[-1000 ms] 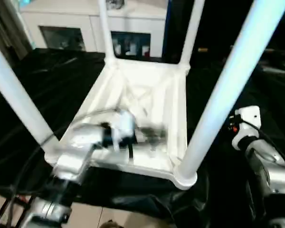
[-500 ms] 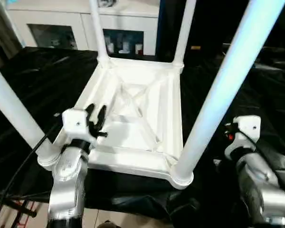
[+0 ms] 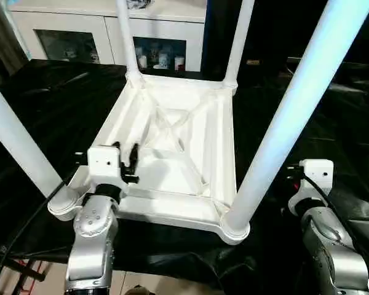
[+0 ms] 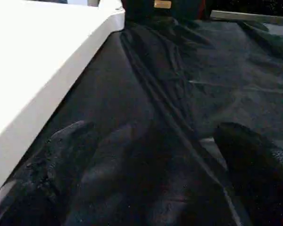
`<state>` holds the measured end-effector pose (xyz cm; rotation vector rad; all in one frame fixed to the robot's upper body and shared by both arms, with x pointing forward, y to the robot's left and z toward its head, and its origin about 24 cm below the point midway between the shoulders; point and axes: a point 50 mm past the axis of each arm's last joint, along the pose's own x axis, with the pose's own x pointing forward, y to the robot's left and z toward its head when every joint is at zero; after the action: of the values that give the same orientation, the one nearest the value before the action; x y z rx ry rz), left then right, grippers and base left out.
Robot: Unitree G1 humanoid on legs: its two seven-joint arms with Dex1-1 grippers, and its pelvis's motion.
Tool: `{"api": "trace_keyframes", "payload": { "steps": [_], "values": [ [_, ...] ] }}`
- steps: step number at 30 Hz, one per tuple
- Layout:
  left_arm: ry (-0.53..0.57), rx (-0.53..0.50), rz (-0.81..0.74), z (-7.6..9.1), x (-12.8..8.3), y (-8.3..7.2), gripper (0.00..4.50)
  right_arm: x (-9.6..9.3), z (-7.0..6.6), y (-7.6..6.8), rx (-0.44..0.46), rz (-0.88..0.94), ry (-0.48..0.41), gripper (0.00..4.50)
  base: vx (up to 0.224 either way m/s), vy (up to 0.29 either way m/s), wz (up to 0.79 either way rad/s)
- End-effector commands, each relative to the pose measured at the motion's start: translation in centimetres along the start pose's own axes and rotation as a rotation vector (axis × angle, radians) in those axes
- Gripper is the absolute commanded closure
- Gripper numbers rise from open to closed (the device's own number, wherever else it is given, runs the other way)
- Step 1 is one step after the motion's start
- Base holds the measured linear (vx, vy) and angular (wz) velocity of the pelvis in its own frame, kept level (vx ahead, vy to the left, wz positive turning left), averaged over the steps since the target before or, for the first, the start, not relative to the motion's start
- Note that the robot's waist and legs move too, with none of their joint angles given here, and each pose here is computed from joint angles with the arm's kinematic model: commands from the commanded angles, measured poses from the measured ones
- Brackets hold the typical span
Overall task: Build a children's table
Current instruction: Rotate leg to tighten
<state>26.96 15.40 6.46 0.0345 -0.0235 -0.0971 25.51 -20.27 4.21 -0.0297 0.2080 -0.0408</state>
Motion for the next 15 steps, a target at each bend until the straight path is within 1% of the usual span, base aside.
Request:
{"api": "trace_keyframes", "payload": {
  "steps": [1, 4, 7, 10, 12, 15],
  "values": [
    [0.026, 0.007, -0.016, -0.3, 0.0, -0.2, 2.17, -0.3, -0.3, 0.0, -0.005, -0.013, 0.017, 0.0, 0.0, 0.0, 0.0],
    [0.033, 0.031, -0.027, -0.2, 0.0, -0.1, 2.17, -0.3, -0.5, 0.3, 0.008, -0.003, 0.021, 0.0, -0.031, 0.01, 0.0],
    [0.045, 0.035, -0.051, -0.3, -0.2, -0.1, 2.17, -0.3, -0.7, 0.4, 0.003, 0.0, 0.029, 0.0, -0.159, 0.031, 0.03],
    [0.056, 0.036, -0.058, -0.6, -0.6, -0.2, 2.17, -0.4, -1.0, 0.2, -0.007, -0.012, 0.043, 0.0, -0.181, 0.056, -0.13],
    [0.057, 0.037, -0.061, -0.7, -0.8, -0.3, 2.17, -0.5, -1.2, 0.1, -0.009, -0.019, 0.049, 0.0, -0.126, 0.0, 0.12],
    [0.052, 0.063, -0.095, -0.8, -1.4, -0.5, 2.17, -0.9, -1.4, -0.4, -0.018, -0.02, 0.052, 0.0, -0.079, -0.137, 0.22]
  ]
}}
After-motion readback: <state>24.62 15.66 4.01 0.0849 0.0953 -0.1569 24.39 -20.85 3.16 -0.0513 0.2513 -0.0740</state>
